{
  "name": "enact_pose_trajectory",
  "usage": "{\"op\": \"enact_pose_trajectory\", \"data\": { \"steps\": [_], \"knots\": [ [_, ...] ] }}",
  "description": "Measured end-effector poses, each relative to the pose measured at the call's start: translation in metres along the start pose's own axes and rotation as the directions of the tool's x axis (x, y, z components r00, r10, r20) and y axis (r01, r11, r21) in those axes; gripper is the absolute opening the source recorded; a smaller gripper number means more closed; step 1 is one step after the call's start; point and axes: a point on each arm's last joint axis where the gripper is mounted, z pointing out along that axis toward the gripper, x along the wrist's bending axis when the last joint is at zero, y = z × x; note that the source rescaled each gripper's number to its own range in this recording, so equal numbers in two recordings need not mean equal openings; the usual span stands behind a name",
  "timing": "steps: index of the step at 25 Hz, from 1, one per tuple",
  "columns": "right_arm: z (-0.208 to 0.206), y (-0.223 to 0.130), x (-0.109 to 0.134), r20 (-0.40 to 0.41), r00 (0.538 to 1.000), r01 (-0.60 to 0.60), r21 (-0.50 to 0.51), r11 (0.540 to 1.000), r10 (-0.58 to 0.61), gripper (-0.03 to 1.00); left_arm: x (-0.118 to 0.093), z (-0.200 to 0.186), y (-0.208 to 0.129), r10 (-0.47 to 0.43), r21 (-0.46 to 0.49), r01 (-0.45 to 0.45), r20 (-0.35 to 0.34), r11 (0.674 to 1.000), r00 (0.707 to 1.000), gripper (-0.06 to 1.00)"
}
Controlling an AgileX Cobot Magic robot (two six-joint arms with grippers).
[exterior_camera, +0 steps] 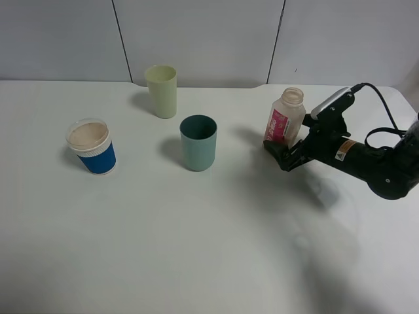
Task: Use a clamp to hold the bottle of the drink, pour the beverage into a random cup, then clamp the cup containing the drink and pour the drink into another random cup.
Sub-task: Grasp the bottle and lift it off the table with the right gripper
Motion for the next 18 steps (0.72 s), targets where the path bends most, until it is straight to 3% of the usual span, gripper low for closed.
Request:
{"op": "enact_pose_trajectory", "data": {
  "steps": [18],
  "knots": [
    [0.022, -0.01, 0.014, -0.118, 0.993, 0.001, -0.031, 1.0, -0.005, 1.0, 0.0, 0.0, 0.0, 0.0, 0.0, 0.0, 0.0, 1.0, 1.0, 0.57]
  ]
}}
